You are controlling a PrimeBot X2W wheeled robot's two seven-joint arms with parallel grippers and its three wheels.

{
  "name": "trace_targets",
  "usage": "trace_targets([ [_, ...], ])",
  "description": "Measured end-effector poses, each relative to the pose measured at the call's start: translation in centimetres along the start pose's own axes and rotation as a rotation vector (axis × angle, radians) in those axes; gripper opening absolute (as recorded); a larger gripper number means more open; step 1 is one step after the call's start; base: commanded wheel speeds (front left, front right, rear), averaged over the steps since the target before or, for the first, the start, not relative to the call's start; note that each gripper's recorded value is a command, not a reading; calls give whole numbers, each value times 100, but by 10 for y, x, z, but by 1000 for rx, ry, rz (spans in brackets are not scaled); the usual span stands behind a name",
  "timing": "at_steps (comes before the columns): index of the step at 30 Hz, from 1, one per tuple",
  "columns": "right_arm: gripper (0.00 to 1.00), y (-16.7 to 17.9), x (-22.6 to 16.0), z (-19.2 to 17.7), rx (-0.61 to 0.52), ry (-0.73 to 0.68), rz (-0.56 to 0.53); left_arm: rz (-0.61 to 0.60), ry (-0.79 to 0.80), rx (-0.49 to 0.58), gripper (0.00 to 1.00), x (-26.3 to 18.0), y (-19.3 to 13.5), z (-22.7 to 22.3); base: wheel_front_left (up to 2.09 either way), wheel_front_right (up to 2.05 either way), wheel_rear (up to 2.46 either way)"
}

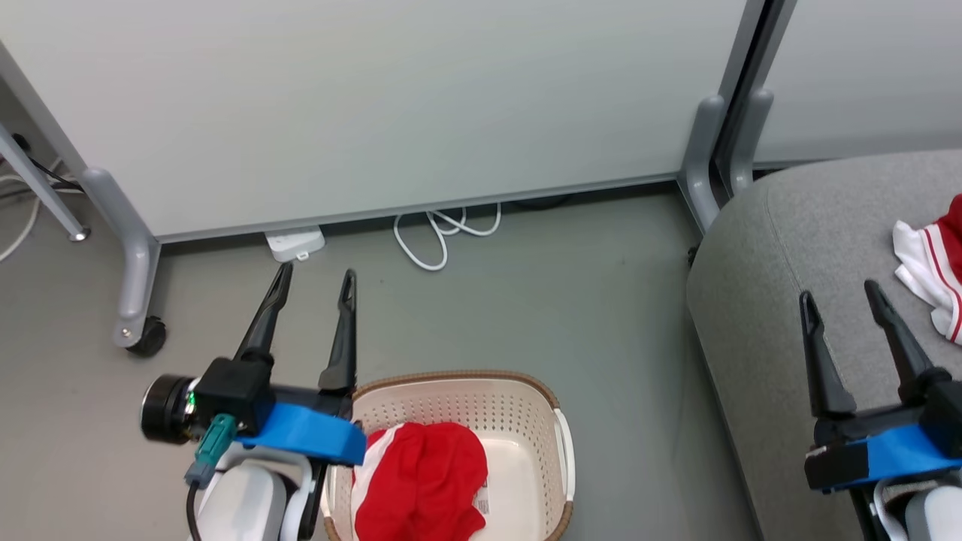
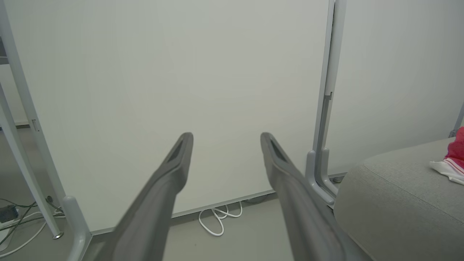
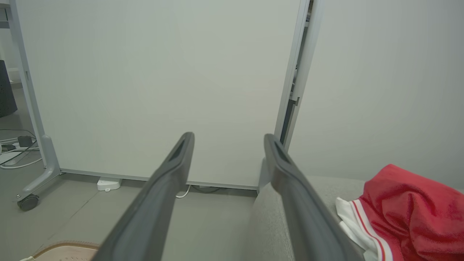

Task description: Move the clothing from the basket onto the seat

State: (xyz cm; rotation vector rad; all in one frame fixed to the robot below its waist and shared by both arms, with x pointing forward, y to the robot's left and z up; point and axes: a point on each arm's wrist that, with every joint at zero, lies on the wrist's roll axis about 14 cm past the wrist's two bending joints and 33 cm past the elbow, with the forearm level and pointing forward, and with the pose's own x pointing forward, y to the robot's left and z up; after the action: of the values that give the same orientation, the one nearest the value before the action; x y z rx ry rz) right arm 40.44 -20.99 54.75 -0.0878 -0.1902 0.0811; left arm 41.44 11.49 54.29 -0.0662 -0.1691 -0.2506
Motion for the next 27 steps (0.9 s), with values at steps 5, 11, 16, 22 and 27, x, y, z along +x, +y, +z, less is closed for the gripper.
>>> trace_targets([
  [5, 100, 8, -13, -2, 24, 11, 4, 60, 8, 2, 100, -26, 16, 0, 0, 0, 0],
  [11, 100, 18, -24, -8, 59, 33, 8, 96, 27, -14, 100, -44, 24, -6, 0, 0, 0],
  [16, 100, 27, -33, -16, 88, 58, 15, 108, 49, -25, 100, -54, 25, -13, 0, 0, 0],
  [22, 100, 31, -38, -20, 102, 73, 16, 117, 62, -28, 100, -60, 26, -17, 0, 0, 0],
  [27, 100, 34, -40, -22, 106, 80, 23, 126, 66, -28, 100, -64, 29, -19, 0, 0, 0],
])
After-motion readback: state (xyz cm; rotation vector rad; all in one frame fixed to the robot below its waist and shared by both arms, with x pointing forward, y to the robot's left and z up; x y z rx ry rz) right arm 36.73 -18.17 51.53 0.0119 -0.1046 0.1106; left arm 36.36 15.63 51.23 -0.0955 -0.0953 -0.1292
